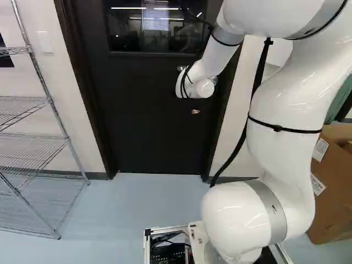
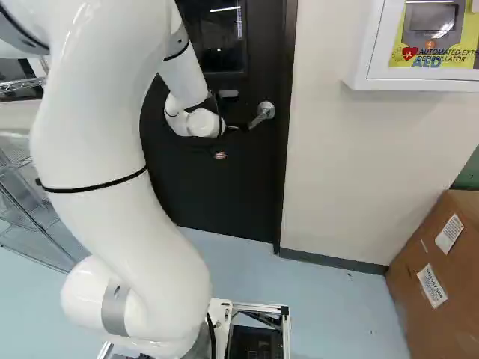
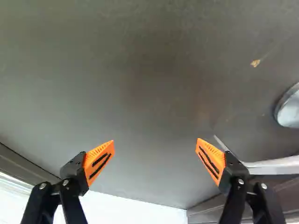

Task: Open the door and move inside

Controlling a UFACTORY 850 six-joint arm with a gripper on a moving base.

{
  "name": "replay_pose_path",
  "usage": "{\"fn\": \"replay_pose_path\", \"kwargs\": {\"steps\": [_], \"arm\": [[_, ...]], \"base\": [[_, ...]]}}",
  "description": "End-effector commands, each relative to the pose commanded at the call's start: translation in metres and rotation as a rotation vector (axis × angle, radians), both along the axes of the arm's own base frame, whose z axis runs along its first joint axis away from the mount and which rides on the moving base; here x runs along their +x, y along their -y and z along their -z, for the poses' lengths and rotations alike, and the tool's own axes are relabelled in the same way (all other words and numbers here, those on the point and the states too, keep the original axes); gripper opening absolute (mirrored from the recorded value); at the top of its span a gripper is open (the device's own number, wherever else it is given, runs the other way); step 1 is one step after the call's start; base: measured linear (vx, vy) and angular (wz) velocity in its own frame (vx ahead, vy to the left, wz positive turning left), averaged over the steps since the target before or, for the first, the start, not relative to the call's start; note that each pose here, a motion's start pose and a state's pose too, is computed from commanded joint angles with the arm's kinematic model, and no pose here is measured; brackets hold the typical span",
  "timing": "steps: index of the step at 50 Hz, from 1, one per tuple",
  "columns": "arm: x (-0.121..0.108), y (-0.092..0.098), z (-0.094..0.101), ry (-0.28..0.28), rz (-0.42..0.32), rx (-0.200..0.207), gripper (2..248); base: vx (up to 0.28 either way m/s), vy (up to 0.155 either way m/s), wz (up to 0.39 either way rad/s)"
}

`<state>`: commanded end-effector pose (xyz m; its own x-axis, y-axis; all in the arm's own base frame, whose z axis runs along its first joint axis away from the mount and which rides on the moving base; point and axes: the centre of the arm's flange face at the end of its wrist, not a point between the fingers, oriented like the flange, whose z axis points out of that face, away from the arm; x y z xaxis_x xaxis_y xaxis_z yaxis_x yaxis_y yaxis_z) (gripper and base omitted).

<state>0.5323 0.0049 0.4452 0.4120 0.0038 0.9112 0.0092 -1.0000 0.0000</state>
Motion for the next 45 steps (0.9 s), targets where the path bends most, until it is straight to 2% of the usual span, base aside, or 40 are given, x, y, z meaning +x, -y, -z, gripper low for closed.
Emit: {"fn": "replay_pose_path", "kwargs": {"steps": [12, 26, 45], "arm": [[0.002, 0.0, 0.013, -0.025, 0.0, 0.0, 247], [0.002, 0.0, 0.017, -0.031, 0.0, 0.0, 247], [-0.024, -0.005, 0.012, -0.033, -0.011, 0.0, 247]], "base": [[0.001, 0.0, -0.01], [0.0, 0.0, 0.0], [0.0, 0.0, 0.0]]}}
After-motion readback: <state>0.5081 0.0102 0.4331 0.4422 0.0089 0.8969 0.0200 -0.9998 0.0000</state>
